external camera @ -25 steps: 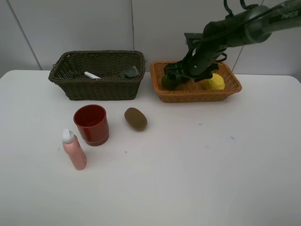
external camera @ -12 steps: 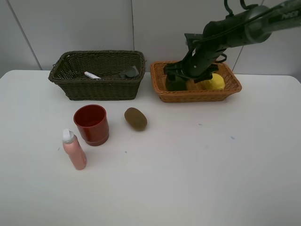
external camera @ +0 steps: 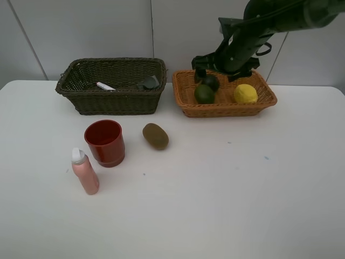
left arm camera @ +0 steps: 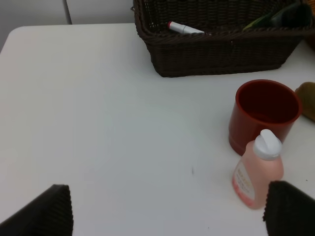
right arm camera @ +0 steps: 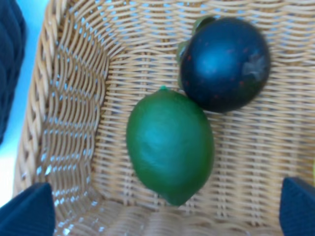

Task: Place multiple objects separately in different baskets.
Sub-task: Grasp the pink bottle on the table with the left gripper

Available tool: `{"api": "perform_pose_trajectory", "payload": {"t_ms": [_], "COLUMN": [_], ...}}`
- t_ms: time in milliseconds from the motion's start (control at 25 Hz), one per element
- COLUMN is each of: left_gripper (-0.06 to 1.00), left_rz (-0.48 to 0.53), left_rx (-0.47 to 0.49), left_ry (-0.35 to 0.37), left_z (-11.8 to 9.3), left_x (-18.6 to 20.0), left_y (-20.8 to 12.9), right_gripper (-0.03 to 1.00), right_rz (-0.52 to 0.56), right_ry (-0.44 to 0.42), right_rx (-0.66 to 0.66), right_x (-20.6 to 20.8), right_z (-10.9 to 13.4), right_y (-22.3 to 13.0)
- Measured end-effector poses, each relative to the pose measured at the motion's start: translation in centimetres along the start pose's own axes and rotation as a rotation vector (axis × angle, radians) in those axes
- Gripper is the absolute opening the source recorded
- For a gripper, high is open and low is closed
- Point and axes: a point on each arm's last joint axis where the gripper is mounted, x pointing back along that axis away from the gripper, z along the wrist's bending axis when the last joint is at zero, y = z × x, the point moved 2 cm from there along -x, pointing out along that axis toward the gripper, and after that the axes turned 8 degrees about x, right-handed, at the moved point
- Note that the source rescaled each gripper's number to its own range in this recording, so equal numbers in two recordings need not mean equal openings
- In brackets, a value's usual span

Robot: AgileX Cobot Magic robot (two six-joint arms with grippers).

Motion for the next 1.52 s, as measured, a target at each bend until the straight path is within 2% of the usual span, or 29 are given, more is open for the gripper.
{"api": "perform_pose_trajectory", "payload": {"t_ms": [280, 520, 920, 1040, 1200, 1520], "left_gripper": [1.0, 1.0, 1.0, 1.0, 1.0, 1.0], "left_rz": [0.0, 0.0, 0.0, 0.0, 0.0, 0.0], "left_rx": [0.0, 0.0, 0.0, 0.0, 0.0, 0.0], "left_ry": [0.0, 0.0, 0.0, 0.0, 0.0, 0.0], "left_z": [0.0, 0.0, 0.0, 0.0, 0.0, 0.0], "left_x": [0.0, 0.0, 0.0, 0.0, 0.0, 0.0], "left_y": [0.0, 0.0, 0.0, 0.0, 0.0, 0.0], "right_gripper": [1.0, 1.0, 1.0, 1.0, 1.0, 1.0], "right_rz": [-0.013, -0.04, -0.059, -0.094, -0.153, -0.27], "right_ry": [-0.017, -0.083, -0.176, -0.19, -0.196, -0.203], "right_rx": [-0.007, 0.026, 0.015, 0.011, 0.018, 0.041], "right_x": [6.6, 13.5, 24.8, 27.6, 30.0, 33.6], "right_z": [-0.6, -1.8, -3.4, -3.7, -3.8, -3.8], "right_y": [1.0, 1.0, -1.6, -3.4, -7.5, -17.9]}}
